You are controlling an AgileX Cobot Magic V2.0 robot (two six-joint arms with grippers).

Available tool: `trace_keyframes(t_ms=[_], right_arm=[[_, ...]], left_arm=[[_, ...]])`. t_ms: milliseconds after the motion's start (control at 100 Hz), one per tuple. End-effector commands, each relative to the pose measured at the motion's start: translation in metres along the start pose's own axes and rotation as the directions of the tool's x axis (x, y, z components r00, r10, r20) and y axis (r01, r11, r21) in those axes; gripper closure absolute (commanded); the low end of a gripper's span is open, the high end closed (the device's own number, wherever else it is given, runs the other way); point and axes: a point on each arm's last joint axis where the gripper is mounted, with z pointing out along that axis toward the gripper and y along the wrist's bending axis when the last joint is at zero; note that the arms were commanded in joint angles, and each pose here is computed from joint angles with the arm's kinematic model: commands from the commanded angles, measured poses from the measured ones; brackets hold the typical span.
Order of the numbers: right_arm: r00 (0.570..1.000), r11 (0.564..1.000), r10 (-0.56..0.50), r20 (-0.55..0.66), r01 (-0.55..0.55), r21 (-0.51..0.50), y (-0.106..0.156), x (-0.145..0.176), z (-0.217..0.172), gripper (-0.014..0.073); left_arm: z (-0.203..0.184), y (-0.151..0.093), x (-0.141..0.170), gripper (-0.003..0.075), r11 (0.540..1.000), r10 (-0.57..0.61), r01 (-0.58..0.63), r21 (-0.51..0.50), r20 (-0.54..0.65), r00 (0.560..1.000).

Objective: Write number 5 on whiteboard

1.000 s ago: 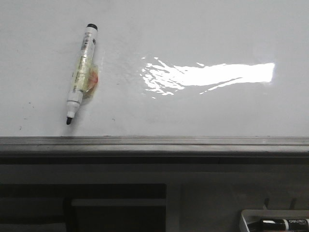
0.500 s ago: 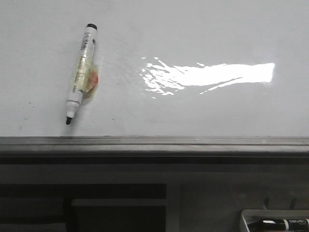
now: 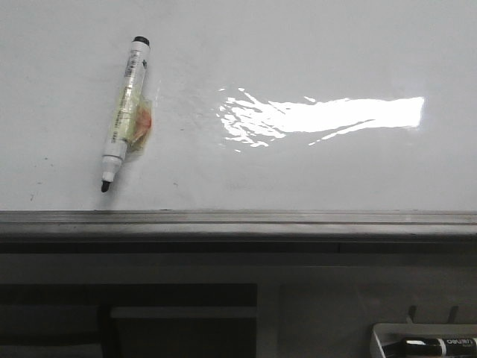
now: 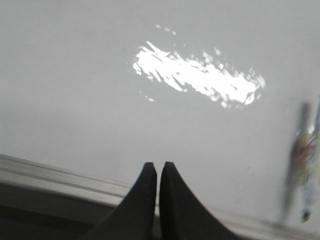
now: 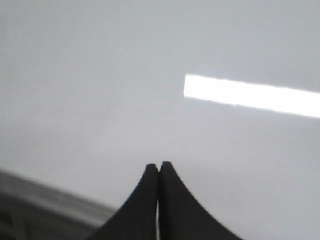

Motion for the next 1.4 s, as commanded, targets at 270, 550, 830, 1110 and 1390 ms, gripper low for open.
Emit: trace_keyframes(t_ms=[270, 550, 830, 1110, 1390], right_arm=[[0.818, 0.829, 0.547, 0.180, -0.559, 0.019, -0.010, -0.009, -0.003, 0.0657], [0.929, 0.928, 0.371, -0.004, -0.371, -0.044, 0.001, -0.056, -0.006, 0.0657], [0.974, 0.994, 0.094, -0.207, -0.104, -0.036, -0.001, -0.100, 0.010, 0.0575], [0.948, 0.993, 0.096, -0.303, -0.112, -0.034, -0.002, -0.110, 0.039, 0.0193], [0.943, 0.986, 0.100, -0.317, -0.137, -0.094, 0.004, -0.109, 0.047, 0.0195]], left_arm=[[-0.003, 0.000, -0.013, 0.0741, 0.895, -0.446, 0.437, 0.090, 0.149, 0.882], [-0.018, -0.042, -0.057, 0.0741, 0.982, -0.088, 0.062, 0.177, 0.147, 0.985], [0.015, -0.069, -0.091, 0.0494, 0.936, 0.348, -0.325, 0.135, -0.219, 0.911], [0.062, -0.088, -0.090, 0.0332, 0.920, 0.371, -0.263, 0.289, -0.427, 0.825], [0.093, -0.107, -0.068, 0.0339, 0.887, 0.423, -0.254, 0.387, -0.454, 0.784]])
